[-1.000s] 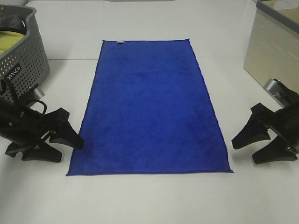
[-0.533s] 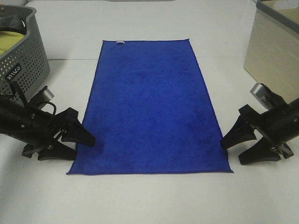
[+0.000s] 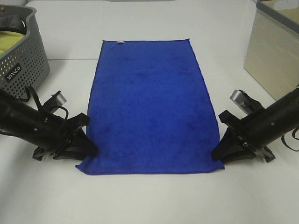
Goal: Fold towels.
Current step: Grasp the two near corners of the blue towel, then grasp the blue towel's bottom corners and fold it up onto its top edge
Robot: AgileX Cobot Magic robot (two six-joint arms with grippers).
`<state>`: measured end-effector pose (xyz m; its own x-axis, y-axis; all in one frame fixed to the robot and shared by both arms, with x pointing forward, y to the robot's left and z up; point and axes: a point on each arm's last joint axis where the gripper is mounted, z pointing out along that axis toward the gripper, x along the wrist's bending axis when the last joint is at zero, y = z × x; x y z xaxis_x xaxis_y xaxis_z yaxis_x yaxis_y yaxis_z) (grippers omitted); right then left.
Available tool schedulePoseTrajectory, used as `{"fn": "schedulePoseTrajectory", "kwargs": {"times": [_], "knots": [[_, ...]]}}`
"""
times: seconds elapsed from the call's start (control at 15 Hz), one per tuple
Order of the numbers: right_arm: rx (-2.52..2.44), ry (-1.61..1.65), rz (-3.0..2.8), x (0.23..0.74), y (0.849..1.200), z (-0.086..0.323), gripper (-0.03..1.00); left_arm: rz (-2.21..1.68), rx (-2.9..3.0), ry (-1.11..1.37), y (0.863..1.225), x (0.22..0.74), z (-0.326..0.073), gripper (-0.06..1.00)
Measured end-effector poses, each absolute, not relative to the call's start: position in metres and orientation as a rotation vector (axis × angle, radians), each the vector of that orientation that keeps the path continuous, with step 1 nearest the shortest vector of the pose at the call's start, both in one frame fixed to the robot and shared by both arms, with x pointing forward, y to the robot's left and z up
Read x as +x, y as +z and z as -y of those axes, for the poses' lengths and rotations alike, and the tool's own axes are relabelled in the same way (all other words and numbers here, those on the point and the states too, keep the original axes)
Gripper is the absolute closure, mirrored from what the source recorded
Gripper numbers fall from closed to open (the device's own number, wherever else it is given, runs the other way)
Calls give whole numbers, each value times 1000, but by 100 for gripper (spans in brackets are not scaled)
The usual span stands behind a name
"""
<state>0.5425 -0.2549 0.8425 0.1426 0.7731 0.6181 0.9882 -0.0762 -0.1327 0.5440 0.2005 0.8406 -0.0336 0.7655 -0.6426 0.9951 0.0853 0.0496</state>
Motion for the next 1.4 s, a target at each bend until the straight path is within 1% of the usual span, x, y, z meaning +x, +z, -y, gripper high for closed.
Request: {"fn": "schedulePoseTrajectory", "kwargs": {"times": [0.07, 0.13, 0.33, 0.53, 0.67, 0.93, 1.13, 1.4], "knots": [[-1917, -526, 1672, 543, 841, 255, 90, -1851, 1739, -572, 839, 545, -201, 85], [-1919, -523, 1666, 542, 841, 255, 95, -1855, 1741, -571, 839, 546, -201, 93], [-1921, -522, 1665, 542, 842, 255, 95, -1885, 1739, -615, 839, 543, -201, 94], [-1929, -474, 1702, 532, 854, 258, 95, -1878, 1787, -660, 846, 534, -202, 94], [-1929, -433, 1707, 515, 860, 259, 95, -1874, 1790, -653, 860, 519, -204, 94], [-1927, -379, 1667, 463, 875, 257, 95, -1922, 1771, -682, 878, 471, -211, 94], [-1926, -348, 1658, 427, 881, 256, 95, -1922, 1736, -654, 899, 438, -216, 94], [-1958, -297, 1629, 404, 883, 256, 95, -1952, 1748, -683, 897, 410, -220, 94]]}}
